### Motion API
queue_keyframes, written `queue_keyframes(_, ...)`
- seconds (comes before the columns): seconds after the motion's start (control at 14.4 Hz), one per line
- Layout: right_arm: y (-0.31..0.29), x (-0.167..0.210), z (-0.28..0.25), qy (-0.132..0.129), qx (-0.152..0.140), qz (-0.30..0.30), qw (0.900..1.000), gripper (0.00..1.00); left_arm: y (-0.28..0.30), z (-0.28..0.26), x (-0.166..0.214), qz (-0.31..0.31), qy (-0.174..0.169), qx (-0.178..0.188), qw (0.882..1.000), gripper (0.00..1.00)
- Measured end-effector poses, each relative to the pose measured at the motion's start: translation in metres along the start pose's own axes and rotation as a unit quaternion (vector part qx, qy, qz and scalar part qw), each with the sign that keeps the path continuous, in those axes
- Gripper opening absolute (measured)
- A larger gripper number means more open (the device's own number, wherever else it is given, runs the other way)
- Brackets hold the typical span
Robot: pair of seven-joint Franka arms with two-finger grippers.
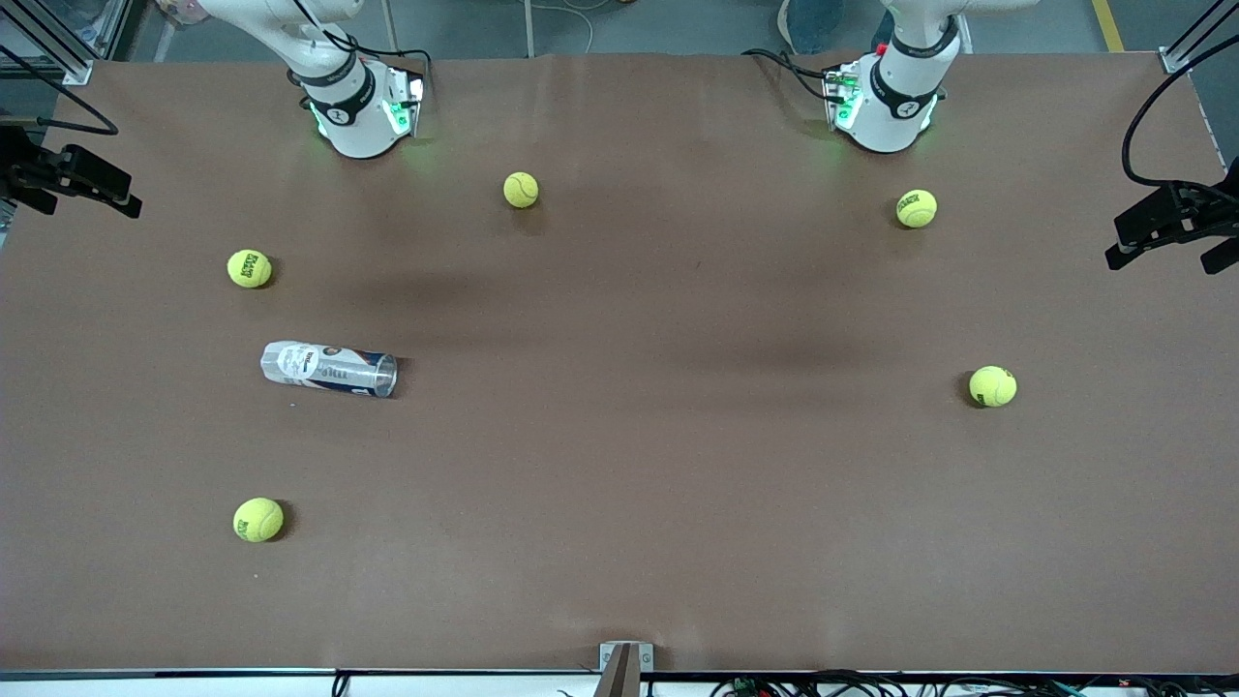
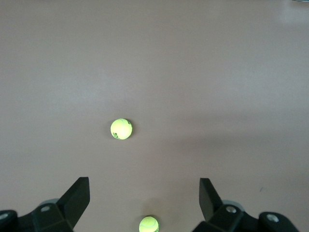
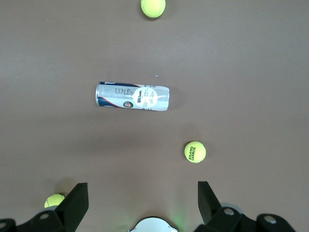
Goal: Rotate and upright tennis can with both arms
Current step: 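Move the right gripper out toward the lying Wilson can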
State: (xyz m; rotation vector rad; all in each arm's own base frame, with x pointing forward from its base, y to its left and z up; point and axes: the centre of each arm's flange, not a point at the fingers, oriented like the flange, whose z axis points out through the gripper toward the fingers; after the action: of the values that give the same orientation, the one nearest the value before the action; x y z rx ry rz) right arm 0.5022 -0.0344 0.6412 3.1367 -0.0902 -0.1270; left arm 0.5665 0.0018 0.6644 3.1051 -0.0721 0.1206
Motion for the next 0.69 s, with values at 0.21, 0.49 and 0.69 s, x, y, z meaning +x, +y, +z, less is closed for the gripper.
queue_keyframes(0.21,-0.0006,0.0019,0.0015,0.005,0.0,-0.001,1.0,1.0,0.0,0.0001,0.0,0.0,0.0,0.0,1.0,1.0)
queue_keyframes(0.49,-0.0009,0.0036,0.0009,0.012,0.0,-0.001,1.0,1.0,0.0001,0.0003,0.0,0.0,0.0,0.0,1.0,1.0)
queue_keyframes(0.69,0.0,0.0033,-0.0067,0.021,-0.001,0.0,1.0,1.0,0.0002,0.0005,0.0,0.0,-0.001,0.0,1.0,1.0)
